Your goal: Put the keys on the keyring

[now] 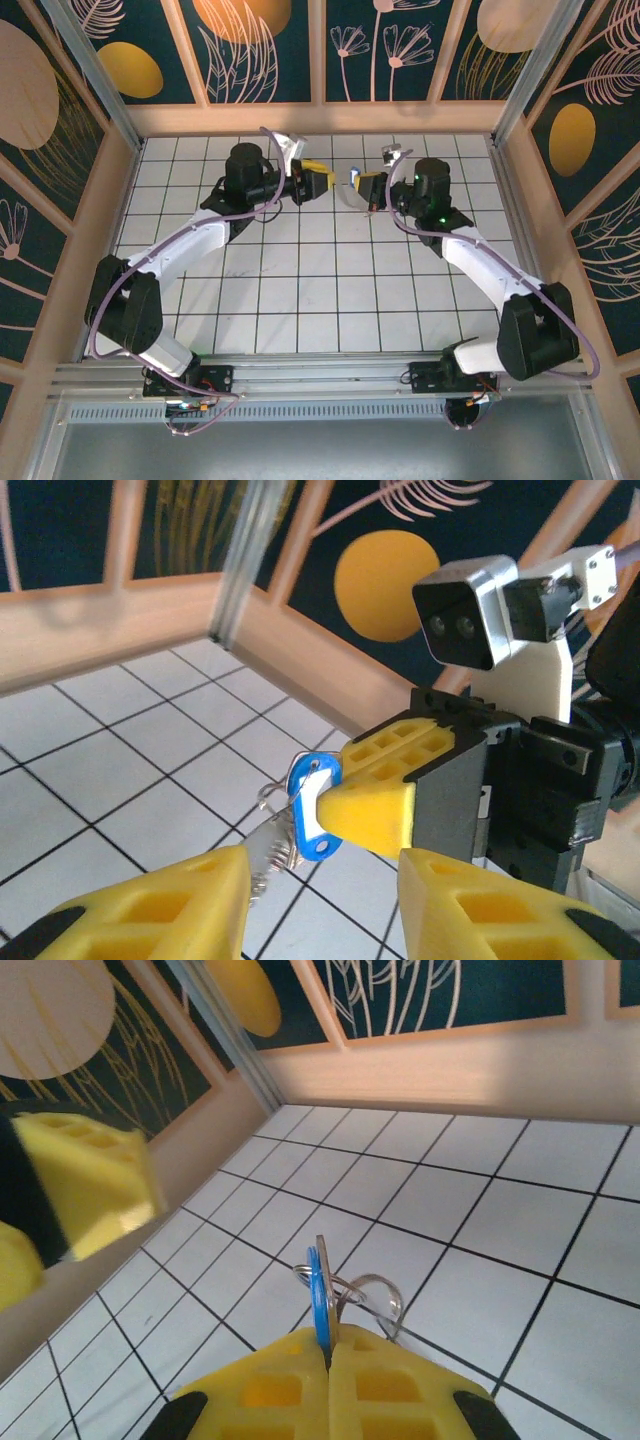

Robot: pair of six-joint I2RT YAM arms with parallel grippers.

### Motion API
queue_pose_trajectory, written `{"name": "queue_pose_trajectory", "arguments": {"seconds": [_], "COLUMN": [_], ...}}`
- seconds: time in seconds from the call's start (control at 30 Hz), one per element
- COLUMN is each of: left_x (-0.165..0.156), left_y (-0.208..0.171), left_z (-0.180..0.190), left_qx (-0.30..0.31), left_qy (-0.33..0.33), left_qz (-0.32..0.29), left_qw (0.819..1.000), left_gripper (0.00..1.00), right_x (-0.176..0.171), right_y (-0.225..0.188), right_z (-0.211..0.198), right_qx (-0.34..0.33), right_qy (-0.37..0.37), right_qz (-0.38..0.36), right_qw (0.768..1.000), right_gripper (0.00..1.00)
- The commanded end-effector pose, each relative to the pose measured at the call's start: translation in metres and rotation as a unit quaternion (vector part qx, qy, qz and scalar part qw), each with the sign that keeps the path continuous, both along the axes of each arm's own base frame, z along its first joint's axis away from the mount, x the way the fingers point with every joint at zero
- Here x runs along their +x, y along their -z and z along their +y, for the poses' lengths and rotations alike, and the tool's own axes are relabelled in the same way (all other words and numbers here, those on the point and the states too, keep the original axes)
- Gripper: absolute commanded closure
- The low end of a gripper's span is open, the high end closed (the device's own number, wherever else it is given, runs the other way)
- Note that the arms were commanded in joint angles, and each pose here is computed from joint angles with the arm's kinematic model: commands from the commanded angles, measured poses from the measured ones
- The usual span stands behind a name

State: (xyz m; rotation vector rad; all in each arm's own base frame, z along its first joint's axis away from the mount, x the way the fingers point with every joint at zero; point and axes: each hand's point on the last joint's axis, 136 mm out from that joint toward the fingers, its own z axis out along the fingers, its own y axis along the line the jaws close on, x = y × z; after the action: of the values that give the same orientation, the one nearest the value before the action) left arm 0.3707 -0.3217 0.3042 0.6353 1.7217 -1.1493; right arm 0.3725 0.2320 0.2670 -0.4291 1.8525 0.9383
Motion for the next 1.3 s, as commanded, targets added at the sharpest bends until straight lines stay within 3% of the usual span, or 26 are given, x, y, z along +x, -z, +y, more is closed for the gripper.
{"name": "queue_pose_trajectory", "arguments": {"seconds": [0.0,0.2,0.63,0.9,1.27], "left_x": [0.010,0.024,0.020,0.017,0.017], "left_y": [-0.025,-0.016,-0.016,-0.016,-0.015], "left_z": [0.017,0.040,0.053,0.053,0.049], "left_qx": [-0.027,-0.023,-0.009,-0.007,-0.015], "left_qy": [-0.073,-0.155,-0.177,-0.174,-0.165], "left_qz": [-0.026,-0.010,-0.014,-0.012,-0.005], "left_qw": [0.997,0.988,0.984,0.985,0.986], "left_gripper": [0.55,0.52,0.50,0.50,0.50], "right_x": [0.015,0.039,0.098,0.077,0.039], "right_y": [-0.005,0.016,0.050,0.092,0.115], "right_z": [-0.001,0.005,0.018,0.016,0.005], "right_qx": [-0.007,-0.017,-0.025,-0.014,-0.015], "right_qy": [0.006,0.006,0.004,0.004,0.013], "right_qz": [-0.011,0.012,0.058,0.101,0.119], "right_qw": [1.000,1.000,0.998,0.995,0.993], "right_gripper": [1.00,1.00,1.00,1.00,1.00]}}
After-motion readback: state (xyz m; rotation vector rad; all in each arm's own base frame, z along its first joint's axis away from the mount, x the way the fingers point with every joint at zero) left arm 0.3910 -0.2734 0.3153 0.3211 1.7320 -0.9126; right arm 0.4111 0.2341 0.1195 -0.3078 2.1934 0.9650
